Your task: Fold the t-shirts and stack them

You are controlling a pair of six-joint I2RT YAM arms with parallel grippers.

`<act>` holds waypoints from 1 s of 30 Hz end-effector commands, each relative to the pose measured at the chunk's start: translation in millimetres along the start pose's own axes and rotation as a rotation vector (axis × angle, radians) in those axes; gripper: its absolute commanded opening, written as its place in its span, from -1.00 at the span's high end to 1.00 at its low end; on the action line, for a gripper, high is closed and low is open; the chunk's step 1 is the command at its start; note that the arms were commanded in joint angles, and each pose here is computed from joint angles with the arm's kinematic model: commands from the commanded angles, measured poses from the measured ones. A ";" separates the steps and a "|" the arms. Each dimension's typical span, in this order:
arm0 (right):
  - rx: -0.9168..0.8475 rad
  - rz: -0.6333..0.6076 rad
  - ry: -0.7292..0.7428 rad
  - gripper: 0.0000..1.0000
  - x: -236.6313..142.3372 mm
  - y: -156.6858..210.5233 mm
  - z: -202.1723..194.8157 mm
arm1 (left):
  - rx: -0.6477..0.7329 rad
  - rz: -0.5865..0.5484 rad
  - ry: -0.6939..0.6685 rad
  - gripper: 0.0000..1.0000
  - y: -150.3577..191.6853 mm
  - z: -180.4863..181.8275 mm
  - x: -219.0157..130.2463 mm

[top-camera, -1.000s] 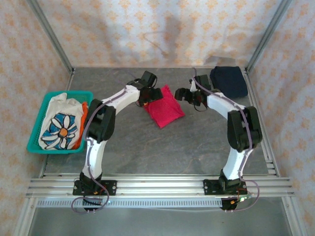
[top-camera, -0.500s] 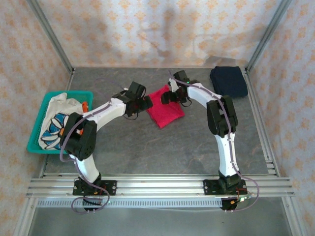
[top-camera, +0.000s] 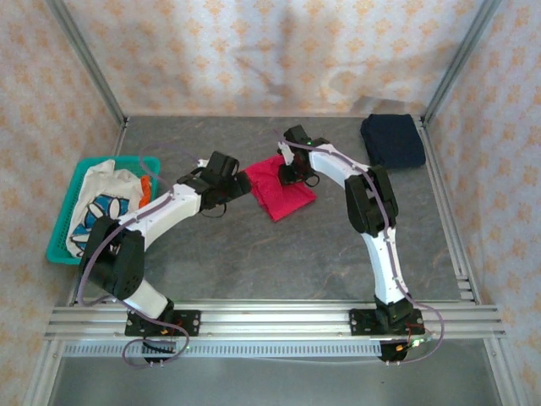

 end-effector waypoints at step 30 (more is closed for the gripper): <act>-0.019 -0.096 0.521 1.00 -156.9 -4.9 -178.3 | 0.169 -0.036 0.056 -0.83 37.9 -30.6 -12.7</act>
Point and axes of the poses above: each hand's point on the last joint's axis, 136 mm out from that joint toward the fingers, its own x axis out along the fingers, its own z axis along the line the jaws close on, y = z × x, the point moved 5 cm from there along -x, back along the fingers, and after that the axes turned 14 degrees about -x, right-handed, at the moved point
